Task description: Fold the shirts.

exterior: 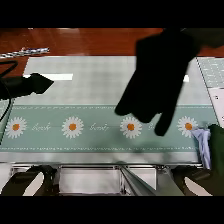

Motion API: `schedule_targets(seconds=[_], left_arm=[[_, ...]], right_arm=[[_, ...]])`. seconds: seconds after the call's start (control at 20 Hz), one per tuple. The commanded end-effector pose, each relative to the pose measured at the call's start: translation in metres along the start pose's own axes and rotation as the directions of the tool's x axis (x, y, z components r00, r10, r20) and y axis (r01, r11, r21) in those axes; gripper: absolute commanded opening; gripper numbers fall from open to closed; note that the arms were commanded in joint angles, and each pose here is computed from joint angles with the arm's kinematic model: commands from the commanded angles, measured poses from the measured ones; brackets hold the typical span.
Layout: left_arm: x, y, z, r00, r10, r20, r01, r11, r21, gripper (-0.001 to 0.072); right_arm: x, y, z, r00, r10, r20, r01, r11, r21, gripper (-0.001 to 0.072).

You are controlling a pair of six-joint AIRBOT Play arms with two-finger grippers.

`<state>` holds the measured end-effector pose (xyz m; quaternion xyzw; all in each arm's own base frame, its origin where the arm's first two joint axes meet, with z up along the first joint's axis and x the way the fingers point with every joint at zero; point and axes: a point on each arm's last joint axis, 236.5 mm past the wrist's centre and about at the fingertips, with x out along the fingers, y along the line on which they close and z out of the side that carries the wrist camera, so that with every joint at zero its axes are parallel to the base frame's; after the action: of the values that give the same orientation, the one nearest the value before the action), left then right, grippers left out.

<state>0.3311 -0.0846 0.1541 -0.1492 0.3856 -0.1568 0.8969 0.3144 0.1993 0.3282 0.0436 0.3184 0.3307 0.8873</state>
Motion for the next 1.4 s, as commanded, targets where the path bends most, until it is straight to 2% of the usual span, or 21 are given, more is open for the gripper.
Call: schedule_targets(seconds=[0.0,0.15,0.25,0.55,0.6,0.65,0.7,0.85,0.95,1.05,1.15,1.35], left_arm=[[-0.003,0.001,-0.006,1.000,-0.001,-0.028,0.001,1.000,0.015,0.0504],[-0.003,-0.001,-0.015,0.998,-0.006,-0.063,0.008,1.000,0.018,0.0504],[-0.003,-0.001,-0.019,0.997,-0.008,-0.079,0.010,1.000,0.018,0.0504],[0.000,0.003,-0.025,0.995,0.003,-0.105,-0.002,1.000,0.019,0.0504],[0.004,0.006,-0.030,0.993,0.005,-0.116,-0.004,1.000,0.010,0.0504],[0.009,0.010,-0.036,0.991,0.007,-0.136,-0.007,1.000,0.000,0.0504],[0.017,0.013,-0.047,0.986,0.005,-0.169,-0.008,1.000,-0.013,0.0504],[0.041,0.021,-0.091,0.955,-0.006,-0.295,-0.009,0.999,-0.049,0.0504],[0.051,0.029,-0.123,0.925,-0.013,-0.379,-0.021,0.996,-0.086,0.0504],[0.056,0.032,-0.158,0.888,-0.035,-0.459,-0.027,0.991,-0.128,0.0504],[0.063,0.024,-0.186,0.863,-0.109,-0.493,0.011,0.980,-0.197,0.0504],[0.087,-0.016,-0.220,0.829,-0.342,-0.442,0.183,0.913,-0.363,0.0504]], right_arm=[[0.099,0.032,-0.048,0.992,0.027,-0.121,-0.029,0.999,-0.018,0.0021],[0.190,0.044,-0.097,0.965,0.056,-0.256,-0.047,0.998,0.044,0.0021],[0.245,0.056,-0.124,0.944,0.128,-0.304,-0.084,0.985,0.151,0.0021],[0.327,0.084,-0.182,0.865,0.352,-0.358,-0.179,0.882,0.436,0.0022],[0.329,0.088,-0.183,0.858,0.372,-0.355,-0.194,0.873,0.447,0.0069],[0.327,0.089,-0.181,0.853,0.385,-0.352,-0.206,0.869,0.451,0.0300],[0.321,0.088,-0.174,0.845,0.400,-0.356,-0.227,0.870,0.438,0.0408],[0.283,0.049,-0.124,0.850,0.405,-0.337,-0.244,0.869,0.430,0.0408],[0.242,-0.016,-0.082,0.911,0.311,-0.271,-0.183,0.894,0.410,0.0408],[0.194,-0.104,-0.070,0.958,0.095,-0.269,0.021,0.916,0.400,0.0408],[0.160,-0.171,-0.091,0.950,-0.067,-0.305,0.200,0.880,0.430,0.0407],[0.159,-0.220,-0.185,0.900,-0.098,-0.424,0.332,0.785,0.523,0.0407]])
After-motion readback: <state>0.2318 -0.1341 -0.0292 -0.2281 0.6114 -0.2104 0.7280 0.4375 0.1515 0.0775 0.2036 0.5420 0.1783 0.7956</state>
